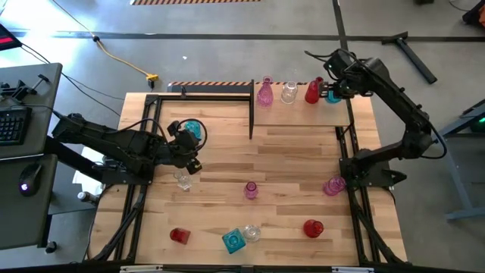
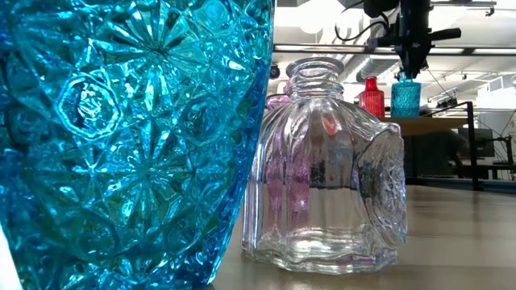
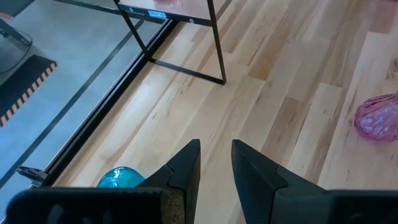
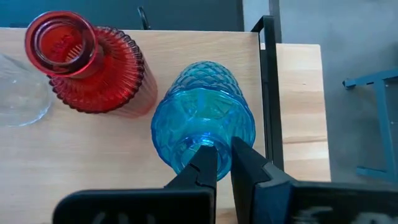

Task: Sort vases onto shelf
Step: Put the bottom right blue vase on the shelf

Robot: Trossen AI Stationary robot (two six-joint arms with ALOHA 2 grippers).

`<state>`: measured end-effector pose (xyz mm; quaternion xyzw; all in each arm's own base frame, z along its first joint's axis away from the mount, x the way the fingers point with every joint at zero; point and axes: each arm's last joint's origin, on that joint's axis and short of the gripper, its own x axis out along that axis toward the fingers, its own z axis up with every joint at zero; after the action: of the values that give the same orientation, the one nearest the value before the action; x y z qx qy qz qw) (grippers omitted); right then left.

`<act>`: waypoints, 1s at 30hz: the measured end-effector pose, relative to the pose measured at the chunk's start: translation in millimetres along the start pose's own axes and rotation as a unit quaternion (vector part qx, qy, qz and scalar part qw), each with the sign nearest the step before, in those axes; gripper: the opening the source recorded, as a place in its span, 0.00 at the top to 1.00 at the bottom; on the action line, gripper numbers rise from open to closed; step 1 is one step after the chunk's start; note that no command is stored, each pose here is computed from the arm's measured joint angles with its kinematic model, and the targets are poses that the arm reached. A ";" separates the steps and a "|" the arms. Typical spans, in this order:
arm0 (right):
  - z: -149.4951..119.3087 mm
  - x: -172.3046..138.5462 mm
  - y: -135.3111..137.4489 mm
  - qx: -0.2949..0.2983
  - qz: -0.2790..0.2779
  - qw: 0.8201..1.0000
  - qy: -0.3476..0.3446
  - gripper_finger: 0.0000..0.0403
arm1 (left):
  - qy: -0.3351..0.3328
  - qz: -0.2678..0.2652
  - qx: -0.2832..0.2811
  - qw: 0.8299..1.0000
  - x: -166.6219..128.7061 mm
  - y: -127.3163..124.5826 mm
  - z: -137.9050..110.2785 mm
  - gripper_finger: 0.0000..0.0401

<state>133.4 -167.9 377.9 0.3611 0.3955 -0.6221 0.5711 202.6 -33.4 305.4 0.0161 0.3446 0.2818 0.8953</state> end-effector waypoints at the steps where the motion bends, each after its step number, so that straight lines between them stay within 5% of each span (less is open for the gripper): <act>1: -0.9 2.2 0.4 -0.001 -0.003 1.000 0.003 1.00 | 0.000 0.000 0.000 1.000 0.0 -0.1 0.0 0.79; 30: 1.7 13.0 1.8 -0.005 0.016 1.000 0.011 1.00 | 0.000 0.000 0.000 1.000 0.0 -0.1 -0.1 0.79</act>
<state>134.1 -175.1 366.8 0.3711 0.3989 -0.6066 0.5789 202.6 -33.5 305.3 0.0158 0.3446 0.2815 0.8954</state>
